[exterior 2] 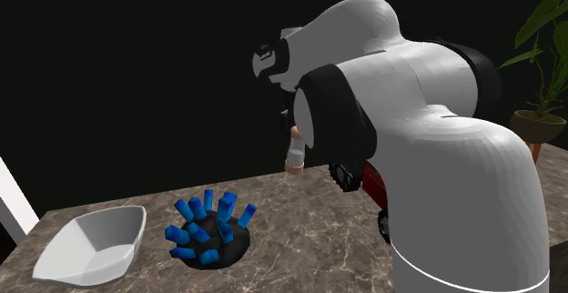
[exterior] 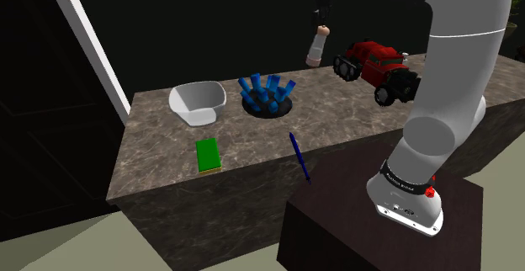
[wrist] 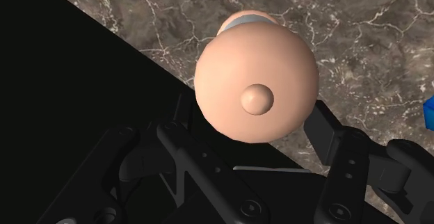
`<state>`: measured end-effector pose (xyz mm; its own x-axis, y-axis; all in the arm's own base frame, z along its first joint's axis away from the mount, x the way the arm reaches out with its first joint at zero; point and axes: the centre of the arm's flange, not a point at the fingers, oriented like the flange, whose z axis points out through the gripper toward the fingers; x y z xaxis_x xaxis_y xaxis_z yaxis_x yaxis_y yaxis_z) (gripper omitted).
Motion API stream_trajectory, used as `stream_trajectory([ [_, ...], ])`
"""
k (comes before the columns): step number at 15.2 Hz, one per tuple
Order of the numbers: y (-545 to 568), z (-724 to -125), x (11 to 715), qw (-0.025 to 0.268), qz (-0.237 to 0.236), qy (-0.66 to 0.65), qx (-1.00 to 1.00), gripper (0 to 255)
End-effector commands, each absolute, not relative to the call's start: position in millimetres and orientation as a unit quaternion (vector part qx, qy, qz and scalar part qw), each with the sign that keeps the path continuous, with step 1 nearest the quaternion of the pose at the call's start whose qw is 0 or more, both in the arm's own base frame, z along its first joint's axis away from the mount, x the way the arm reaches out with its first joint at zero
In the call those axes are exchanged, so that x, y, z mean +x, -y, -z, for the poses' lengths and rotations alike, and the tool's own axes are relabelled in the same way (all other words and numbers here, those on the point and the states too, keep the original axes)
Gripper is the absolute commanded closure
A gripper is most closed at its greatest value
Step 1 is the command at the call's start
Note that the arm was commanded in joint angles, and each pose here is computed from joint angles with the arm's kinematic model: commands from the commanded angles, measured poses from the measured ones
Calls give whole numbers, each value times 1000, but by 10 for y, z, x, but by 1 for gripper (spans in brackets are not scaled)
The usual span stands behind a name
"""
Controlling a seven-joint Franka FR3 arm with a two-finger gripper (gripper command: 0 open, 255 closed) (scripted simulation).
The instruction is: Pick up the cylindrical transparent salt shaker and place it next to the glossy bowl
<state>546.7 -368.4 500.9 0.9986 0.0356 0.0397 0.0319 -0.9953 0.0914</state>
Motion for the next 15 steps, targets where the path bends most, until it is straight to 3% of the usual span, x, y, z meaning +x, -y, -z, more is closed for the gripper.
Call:
stream_trajectory([
  [1, 3681, -5117, 5463, 45, -21, -17, 999, 255],
  [15, 3681, -5856, 5463, 45, -21, -17, 999, 255],
])
